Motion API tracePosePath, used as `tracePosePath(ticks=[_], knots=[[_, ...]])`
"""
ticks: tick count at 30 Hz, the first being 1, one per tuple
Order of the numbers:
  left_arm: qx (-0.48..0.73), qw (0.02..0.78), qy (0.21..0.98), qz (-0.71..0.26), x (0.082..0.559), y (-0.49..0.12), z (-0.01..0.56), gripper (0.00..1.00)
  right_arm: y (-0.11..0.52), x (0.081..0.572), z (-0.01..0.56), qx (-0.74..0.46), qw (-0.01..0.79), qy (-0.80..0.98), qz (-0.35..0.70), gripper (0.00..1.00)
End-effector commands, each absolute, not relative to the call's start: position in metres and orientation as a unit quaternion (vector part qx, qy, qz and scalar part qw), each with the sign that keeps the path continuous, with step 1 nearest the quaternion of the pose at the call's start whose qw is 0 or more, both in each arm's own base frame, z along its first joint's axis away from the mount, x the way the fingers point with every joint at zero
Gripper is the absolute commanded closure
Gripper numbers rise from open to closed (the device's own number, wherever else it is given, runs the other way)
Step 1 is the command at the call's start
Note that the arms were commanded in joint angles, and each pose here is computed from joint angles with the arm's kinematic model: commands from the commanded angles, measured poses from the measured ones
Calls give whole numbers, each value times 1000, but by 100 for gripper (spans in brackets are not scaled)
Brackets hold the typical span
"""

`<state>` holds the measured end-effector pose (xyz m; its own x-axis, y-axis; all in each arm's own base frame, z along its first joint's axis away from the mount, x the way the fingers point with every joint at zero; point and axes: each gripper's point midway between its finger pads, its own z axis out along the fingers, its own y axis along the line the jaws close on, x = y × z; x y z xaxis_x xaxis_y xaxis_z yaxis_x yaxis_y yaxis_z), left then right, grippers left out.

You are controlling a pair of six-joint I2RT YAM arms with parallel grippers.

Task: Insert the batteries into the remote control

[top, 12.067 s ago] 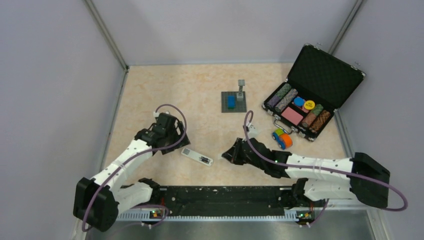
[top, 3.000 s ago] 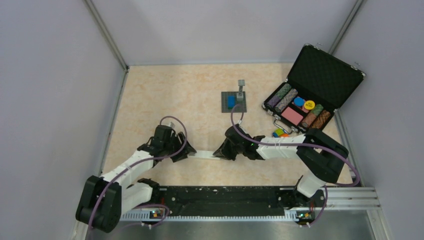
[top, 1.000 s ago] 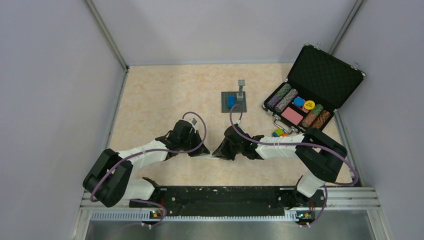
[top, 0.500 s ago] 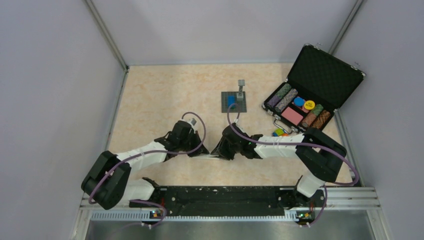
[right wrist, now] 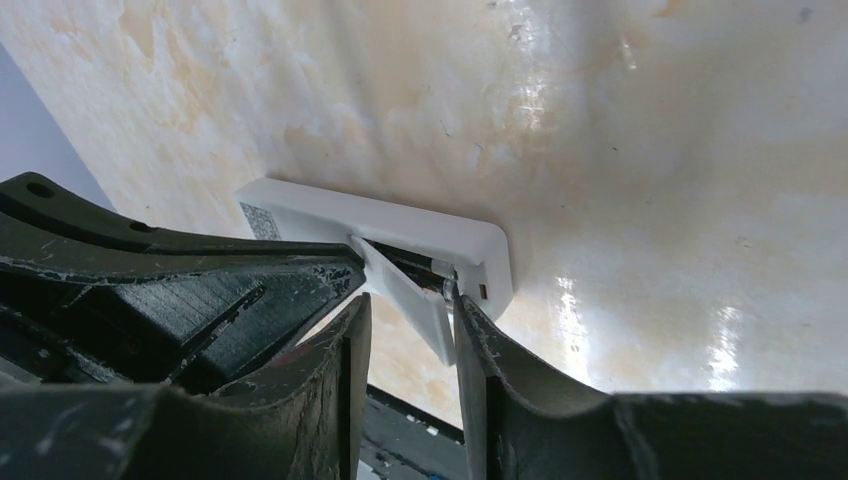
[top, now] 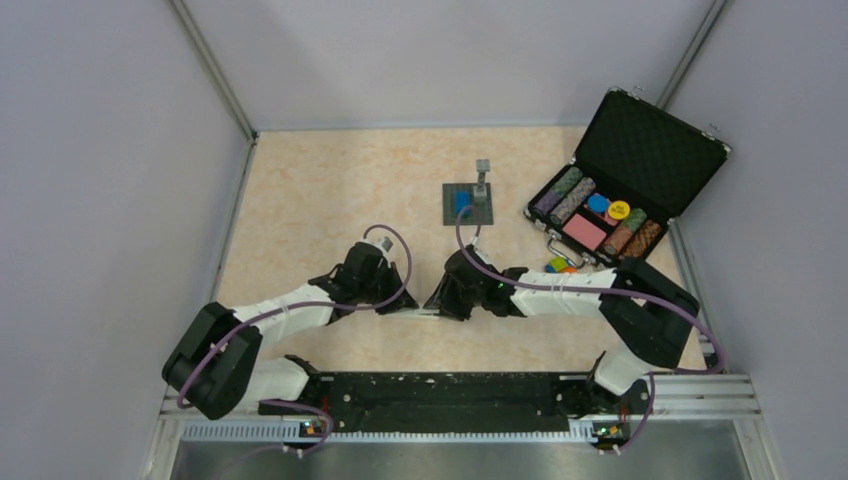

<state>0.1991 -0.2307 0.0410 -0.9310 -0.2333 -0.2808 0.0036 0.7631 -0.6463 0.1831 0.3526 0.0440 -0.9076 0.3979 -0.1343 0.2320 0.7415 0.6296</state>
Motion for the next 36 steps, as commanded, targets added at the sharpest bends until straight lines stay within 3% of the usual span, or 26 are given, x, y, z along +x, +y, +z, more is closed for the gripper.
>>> tracePosePath(ticks=[1, 36], knots=[[-61, 140, 948, -280, 177, -210, 6, 100, 345, 167, 55, 157, 124, 931, 305, 64], [-63, 165, 941, -290, 190, -215, 36, 100, 326, 188, 55, 84, 199, 946, 241, 71]])
